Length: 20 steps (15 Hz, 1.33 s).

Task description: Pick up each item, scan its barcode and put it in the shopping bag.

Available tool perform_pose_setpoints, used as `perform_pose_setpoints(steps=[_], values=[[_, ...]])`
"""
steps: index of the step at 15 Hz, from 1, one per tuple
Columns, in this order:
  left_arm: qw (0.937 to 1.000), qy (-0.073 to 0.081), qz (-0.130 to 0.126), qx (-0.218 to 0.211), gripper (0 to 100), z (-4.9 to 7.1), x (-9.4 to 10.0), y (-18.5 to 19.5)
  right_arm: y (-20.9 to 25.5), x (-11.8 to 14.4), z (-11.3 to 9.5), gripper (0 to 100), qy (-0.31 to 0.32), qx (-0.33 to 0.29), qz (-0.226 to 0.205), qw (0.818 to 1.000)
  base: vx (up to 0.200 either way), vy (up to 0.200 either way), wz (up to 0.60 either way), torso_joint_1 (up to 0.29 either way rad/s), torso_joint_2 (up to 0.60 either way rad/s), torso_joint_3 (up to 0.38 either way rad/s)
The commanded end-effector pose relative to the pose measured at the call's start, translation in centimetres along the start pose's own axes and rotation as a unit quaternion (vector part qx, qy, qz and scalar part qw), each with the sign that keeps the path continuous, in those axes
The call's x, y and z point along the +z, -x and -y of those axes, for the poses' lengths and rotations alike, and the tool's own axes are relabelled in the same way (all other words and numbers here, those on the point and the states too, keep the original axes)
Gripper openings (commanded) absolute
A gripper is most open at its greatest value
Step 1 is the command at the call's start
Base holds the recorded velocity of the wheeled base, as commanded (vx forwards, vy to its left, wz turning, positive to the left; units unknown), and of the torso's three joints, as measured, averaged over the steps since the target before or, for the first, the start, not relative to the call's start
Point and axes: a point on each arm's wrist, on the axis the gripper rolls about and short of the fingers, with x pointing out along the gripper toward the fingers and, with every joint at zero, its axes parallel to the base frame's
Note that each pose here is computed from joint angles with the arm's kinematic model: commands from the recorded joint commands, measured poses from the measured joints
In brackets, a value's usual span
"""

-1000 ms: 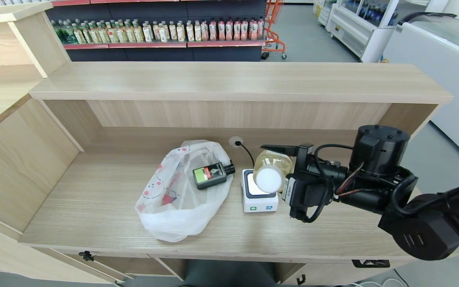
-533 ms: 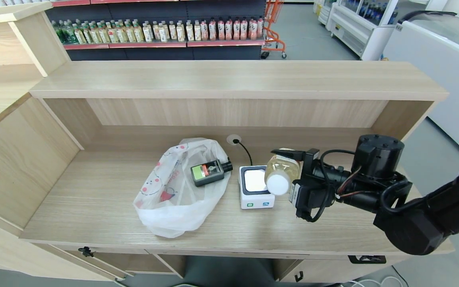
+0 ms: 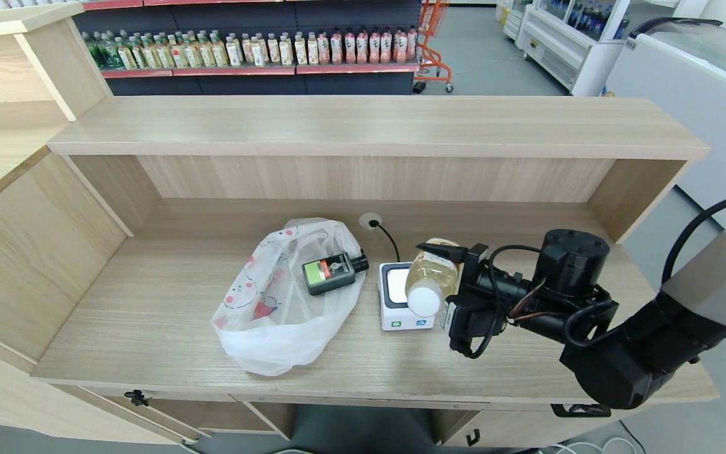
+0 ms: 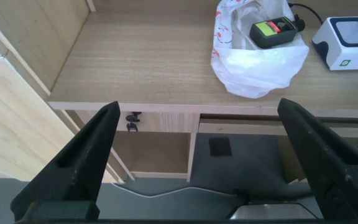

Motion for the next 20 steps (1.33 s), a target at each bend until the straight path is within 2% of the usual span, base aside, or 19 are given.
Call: perform_pose_setpoints(steps=[1, 13, 16, 20], values=[[1.0000, 0.000, 0.000, 0.000, 100, 0.00, 0.00, 0.00, -0.29, -0.38, -1.30, 0, -0.005, 0.013, -0.002, 1.000, 0.000, 0.000, 0.00, 0.000, 0.00, 0.000], [1.0000, 0.000, 0.000, 0.000, 100, 0.00, 0.00, 0.00, -0.04, -0.71, -2.13, 0, 0.013, 0.013, -0.009, 1.000, 0.000, 0.000, 0.00, 0.000, 0.00, 0.000], [1.0000, -0.001, 0.000, 0.000, 100, 0.00, 0.00, 0.00, -0.04, -0.71, -2.13, 0, 0.013, 0.013, -0.009, 1.000, 0.200, 0.000, 0.00, -0.006, 0.00, 0.004], [1.0000, -0.001, 0.000, 0.000, 100, 0.00, 0.00, 0.00, -0.05, -0.71, -2.18, 0, 0.012, 0.014, -0.007, 1.000, 0.000, 0.000, 0.00, 0.000, 0.00, 0.000]])
